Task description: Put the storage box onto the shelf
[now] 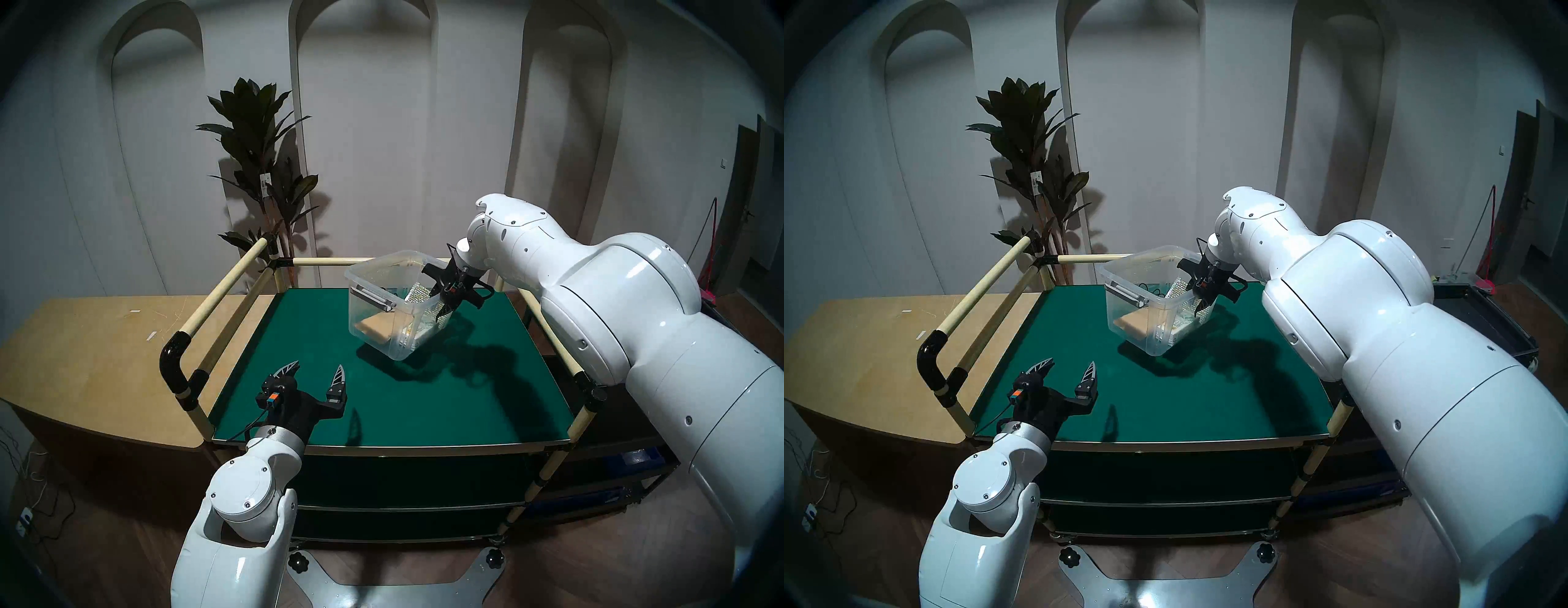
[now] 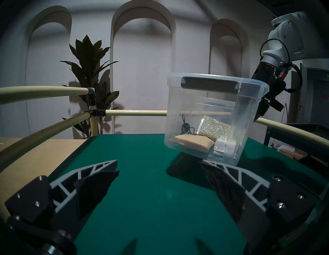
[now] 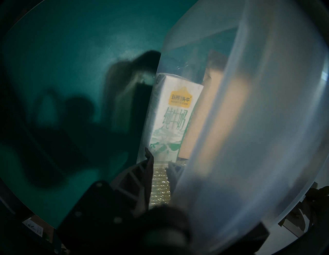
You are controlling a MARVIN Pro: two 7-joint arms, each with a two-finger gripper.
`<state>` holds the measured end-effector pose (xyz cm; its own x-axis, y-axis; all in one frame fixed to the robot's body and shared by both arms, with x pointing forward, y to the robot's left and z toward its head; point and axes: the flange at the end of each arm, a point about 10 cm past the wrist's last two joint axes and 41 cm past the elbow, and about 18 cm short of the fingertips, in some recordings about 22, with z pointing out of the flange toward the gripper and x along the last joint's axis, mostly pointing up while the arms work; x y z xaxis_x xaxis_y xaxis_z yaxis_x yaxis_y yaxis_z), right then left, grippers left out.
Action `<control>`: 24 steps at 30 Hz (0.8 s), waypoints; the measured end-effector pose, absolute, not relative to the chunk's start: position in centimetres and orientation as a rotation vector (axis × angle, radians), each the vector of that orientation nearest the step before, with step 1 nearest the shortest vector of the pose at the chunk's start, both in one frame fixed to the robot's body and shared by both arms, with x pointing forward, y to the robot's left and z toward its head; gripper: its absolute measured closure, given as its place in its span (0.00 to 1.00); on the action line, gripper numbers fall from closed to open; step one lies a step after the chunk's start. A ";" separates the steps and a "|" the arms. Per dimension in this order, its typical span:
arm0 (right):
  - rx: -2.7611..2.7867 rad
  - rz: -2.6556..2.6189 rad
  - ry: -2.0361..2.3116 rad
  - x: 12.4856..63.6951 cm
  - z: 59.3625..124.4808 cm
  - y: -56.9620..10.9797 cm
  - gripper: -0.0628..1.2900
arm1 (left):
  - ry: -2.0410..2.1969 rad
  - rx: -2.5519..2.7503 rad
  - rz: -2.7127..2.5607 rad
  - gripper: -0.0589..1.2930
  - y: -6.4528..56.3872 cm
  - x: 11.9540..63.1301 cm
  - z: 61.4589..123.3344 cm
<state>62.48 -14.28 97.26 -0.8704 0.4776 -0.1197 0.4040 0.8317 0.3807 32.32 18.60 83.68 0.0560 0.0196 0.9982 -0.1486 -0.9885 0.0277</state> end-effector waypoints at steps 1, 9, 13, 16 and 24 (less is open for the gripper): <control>0.684 0.505 2.805 62.5 97.1 -14.4 0.73 | -0.135 2.190 2.074 0.03 18.6 32.3 83.7; 0.682 0.439 2.819 62.2 96.0 -15.1 0.73 | -0.134 2.188 2.076 0.03 18.6 32.4 83.7; 0.677 0.410 2.829 62.1 95.4 -15.2 0.73 | -0.134 2.187 2.076 0.03 18.6 32.4 83.8; 0.671 0.393 2.835 62.0 95.0 -15.2 0.73 | -0.134 2.186 2.077 0.03 18.6 32.4 83.8; 0.644 0.356 2.841 61.9 94.8 -14.8 0.73 | -0.133 2.185 2.078 0.03 18.6 32.4 83.8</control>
<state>61.91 -14.77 94.80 -0.8833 0.4454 -0.1461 0.3956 0.8756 0.2773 32.44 18.57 83.82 0.0518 0.0210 0.9984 -0.1482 -0.9886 0.0285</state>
